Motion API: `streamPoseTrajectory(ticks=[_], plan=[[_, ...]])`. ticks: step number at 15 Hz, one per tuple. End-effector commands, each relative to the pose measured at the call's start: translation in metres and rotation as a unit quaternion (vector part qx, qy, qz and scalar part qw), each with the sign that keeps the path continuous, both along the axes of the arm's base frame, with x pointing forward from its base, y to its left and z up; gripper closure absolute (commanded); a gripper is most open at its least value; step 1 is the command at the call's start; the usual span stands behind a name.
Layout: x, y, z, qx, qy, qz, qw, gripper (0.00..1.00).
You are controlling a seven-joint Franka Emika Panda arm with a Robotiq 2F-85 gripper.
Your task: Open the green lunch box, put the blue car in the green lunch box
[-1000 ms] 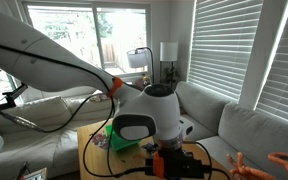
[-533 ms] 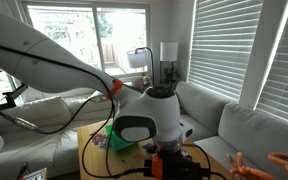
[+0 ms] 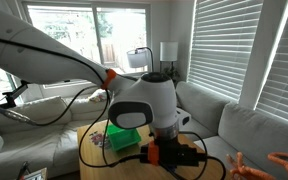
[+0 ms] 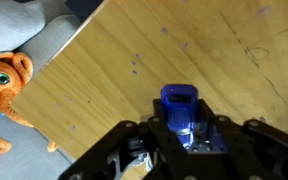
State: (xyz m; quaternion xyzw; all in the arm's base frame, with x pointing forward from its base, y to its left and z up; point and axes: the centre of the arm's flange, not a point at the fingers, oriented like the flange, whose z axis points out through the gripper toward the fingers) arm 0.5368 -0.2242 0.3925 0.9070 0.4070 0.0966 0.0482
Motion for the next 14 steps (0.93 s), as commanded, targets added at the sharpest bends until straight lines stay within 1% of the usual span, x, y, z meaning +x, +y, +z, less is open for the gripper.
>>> streamPoseTrajectory(ticks=[1, 4, 7, 8, 10, 11, 14], plan=[[-0.025, 0.027, 0.048, -0.014, -0.013, 0.011, 0.9998, 0.89], [-0.037, 0.053, 0.072, -0.011, -0.014, 0.008, 0.9998, 0.89], [-0.046, 0.09, 0.083, -0.007, -0.018, 0.012, 0.9997, 0.89], [-0.026, 0.062, 0.075, -0.003, -0.02, 0.012, 0.9997, 0.64], [-0.031, 0.081, 0.08, -0.001, -0.023, 0.016, 0.9996, 0.64], [-0.033, 0.085, 0.08, -0.001, -0.023, 0.017, 0.9996, 0.64], [-0.035, 0.084, 0.078, 0.0, -0.021, 0.016, 0.9997, 0.64]])
